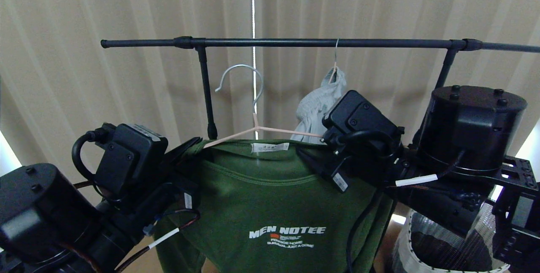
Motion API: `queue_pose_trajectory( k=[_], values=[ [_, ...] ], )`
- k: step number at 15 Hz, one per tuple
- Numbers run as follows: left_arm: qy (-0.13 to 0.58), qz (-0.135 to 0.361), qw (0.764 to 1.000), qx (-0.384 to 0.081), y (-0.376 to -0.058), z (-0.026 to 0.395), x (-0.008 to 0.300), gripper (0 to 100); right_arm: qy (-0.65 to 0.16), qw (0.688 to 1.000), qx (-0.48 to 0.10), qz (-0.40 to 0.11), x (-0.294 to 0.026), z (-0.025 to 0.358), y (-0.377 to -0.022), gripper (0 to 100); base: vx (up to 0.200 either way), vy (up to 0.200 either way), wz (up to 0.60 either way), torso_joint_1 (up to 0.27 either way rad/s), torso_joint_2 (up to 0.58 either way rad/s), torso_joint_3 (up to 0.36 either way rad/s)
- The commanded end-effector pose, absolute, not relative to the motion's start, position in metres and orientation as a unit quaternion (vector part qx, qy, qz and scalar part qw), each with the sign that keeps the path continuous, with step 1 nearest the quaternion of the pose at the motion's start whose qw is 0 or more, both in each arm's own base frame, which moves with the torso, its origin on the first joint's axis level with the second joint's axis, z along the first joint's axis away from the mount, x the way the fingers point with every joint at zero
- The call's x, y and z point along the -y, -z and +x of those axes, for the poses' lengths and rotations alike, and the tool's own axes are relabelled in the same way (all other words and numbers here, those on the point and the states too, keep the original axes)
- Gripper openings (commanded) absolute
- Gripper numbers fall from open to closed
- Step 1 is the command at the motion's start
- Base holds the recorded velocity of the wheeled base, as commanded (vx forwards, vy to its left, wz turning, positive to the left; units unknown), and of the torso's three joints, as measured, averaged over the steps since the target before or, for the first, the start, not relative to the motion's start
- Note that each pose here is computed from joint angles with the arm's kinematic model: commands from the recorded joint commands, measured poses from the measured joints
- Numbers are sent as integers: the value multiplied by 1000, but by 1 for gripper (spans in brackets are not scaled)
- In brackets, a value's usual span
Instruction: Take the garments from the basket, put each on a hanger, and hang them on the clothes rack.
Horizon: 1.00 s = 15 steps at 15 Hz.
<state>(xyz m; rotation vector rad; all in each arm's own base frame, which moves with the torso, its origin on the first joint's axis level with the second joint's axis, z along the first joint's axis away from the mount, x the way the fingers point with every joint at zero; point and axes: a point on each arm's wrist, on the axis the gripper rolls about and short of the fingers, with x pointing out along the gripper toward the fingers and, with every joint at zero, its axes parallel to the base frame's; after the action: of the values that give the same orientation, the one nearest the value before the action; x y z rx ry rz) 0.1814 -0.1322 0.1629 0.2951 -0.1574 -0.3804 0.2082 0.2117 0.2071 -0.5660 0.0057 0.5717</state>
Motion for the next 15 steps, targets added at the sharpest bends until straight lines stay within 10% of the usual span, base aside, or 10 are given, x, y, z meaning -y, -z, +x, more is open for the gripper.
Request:
queue_pose_trajectory(
  k=[1, 11, 12, 15],
  values=[
    [188, 146, 968, 77, -162, 182, 132, 0, -282, 918, -5, -277, -215, 208, -205, 0, 0, 0, 0, 0, 0, 0],
    [190, 147, 968, 72, -160, 180, 131, 0, -279, 919, -5, -277, -214, 207, -205, 0, 0, 0, 0, 0, 0, 0],
    [190, 144, 968, 73, -161, 180, 131, 100, -279, 919, -6, -278, -214, 207, -205, 0, 0, 0, 0, 0, 0, 0],
    [206, 130, 966, 84, -167, 182, 133, 100, -265, 924, -7, -274, -205, 200, -207, 0, 0, 0, 0, 0, 0, 0]
  ],
)
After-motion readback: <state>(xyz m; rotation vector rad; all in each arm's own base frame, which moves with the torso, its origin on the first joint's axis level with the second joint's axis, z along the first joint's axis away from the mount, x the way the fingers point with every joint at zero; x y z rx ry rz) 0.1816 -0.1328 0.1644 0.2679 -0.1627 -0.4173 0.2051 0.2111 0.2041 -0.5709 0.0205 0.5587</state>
